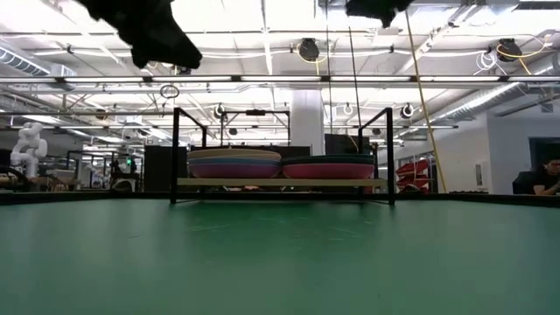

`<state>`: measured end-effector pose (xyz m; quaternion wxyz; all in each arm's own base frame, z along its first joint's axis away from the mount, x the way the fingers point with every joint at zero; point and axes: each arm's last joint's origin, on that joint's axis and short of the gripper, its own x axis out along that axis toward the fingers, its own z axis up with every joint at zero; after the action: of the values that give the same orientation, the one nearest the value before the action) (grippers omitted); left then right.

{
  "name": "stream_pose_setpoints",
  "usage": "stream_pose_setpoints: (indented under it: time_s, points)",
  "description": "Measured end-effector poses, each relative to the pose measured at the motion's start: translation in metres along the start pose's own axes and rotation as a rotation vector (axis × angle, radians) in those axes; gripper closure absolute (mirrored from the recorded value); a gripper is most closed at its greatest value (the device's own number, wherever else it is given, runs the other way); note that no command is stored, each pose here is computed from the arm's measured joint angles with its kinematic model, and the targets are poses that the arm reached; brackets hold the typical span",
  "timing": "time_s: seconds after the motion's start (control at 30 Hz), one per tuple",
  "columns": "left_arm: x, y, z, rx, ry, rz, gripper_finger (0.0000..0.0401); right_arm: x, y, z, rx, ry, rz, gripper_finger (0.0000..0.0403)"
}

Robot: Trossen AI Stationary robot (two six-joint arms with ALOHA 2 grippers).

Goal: Place and stack plates onto a shelf
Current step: Stack the black plate on top of the other black plate on the shelf

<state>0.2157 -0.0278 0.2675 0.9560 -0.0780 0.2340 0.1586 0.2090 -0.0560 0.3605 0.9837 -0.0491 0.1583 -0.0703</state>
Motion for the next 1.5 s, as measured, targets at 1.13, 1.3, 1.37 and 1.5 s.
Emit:
stream_pose_setpoints:
  time_s: [1.13, 1.3, 1.37, 1.5]
  points:
    - [0.027, -0.084, -0.082, 0.359, 1.092, -0.563, 0.0290, -0.009, 0.070, -0.099, -0.053, -0.273, 0.183, 0.0298]
    - [0.038, -0.084, -0.090, 0.383, 1.136, -0.594, 0.0290, -0.009, 0.070, -0.099, -0.053, -0.273, 0.183, 0.0298]
    - [0.043, -0.084, -0.093, 0.388, 1.154, -0.608, 0.0290, -0.009, 0.070, -0.099, -0.050, -0.273, 0.183, 0.0298]
    - [0.053, -0.084, -0.099, 0.387, 1.168, -0.650, 0.0290, -0.009, 0.070, -0.099, -0.050, -0.268, 0.184, 0.0298]
